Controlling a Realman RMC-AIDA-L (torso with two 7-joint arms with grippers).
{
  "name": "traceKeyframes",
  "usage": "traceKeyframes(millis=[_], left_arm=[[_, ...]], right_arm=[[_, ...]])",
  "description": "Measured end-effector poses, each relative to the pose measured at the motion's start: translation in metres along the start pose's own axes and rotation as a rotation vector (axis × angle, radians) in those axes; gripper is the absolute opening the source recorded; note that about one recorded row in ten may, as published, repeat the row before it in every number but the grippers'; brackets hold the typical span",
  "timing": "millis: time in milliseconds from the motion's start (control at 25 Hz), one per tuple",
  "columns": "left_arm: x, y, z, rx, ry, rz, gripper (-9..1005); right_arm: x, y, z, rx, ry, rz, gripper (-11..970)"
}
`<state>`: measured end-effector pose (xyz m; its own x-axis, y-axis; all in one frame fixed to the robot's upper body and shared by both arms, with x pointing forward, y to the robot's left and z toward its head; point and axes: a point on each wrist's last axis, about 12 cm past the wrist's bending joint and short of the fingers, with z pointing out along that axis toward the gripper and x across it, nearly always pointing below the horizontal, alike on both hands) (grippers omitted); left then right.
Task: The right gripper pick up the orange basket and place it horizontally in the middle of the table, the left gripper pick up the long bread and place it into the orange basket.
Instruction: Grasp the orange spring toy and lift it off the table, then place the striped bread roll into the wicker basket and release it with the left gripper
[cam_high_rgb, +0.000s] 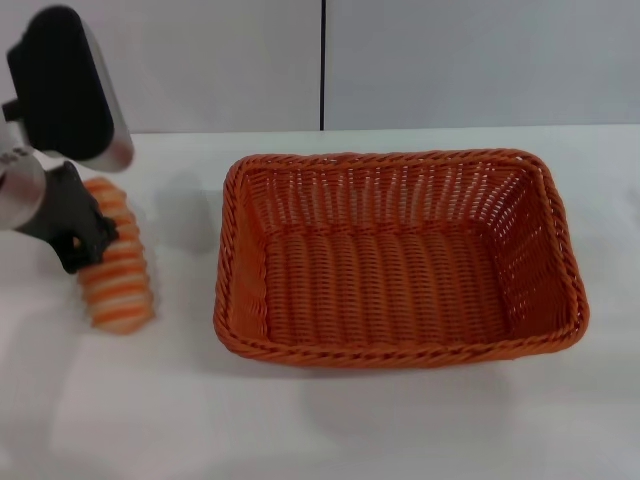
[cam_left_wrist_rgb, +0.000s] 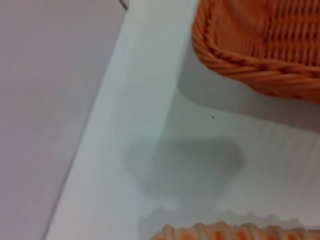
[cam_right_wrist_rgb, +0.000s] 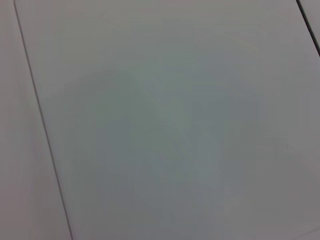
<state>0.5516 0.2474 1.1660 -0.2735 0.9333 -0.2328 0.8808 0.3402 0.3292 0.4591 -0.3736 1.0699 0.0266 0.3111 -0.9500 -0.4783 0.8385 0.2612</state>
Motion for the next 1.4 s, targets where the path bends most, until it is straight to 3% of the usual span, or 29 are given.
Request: traceKeyframes(millis=[400,520,760,880,920,1000,1120,1400], left_arm=[[-0.004,0.012,-0.039,-0.144,-0.070,-0.024,20],[-0.005,0.019,-0.057,-0.180,-0.144,-0.067,20],[-0.014,0.019,-0.070,-0.173,-0.261,-0.104,21],[-0.030,0.010,-0.068,-0.133,-0.314,-0.098,20],[-0.044,0.001,-0.065,-0.092,-0.352,-0.089,20],[-0.047,-0.002,-0.065,-0.084,-0.360,-0.087,20],[-0.071,-0.020,-0.065,-0.019,-0.422,-0.078,19],[-0.094,-0.048,-0.058,0.067,-0.500,-0.041,19]], right_arm=[[-0.001,0.002,0.001,-0.012,-0.016,0.003,411],[-0.002,0.004,0.003,-0.023,-0.035,0.005,411],[-0.005,0.005,0.004,-0.034,-0.060,0.007,411],[-0.006,0.006,0.006,-0.040,-0.064,0.008,411],[-0.005,0.006,0.008,-0.042,-0.066,0.013,411],[-0.005,0.006,0.009,-0.043,-0.068,0.015,411],[-0.005,0.006,0.012,-0.045,-0.072,0.016,411],[-0.004,0.006,0.014,-0.044,-0.070,0.016,411]])
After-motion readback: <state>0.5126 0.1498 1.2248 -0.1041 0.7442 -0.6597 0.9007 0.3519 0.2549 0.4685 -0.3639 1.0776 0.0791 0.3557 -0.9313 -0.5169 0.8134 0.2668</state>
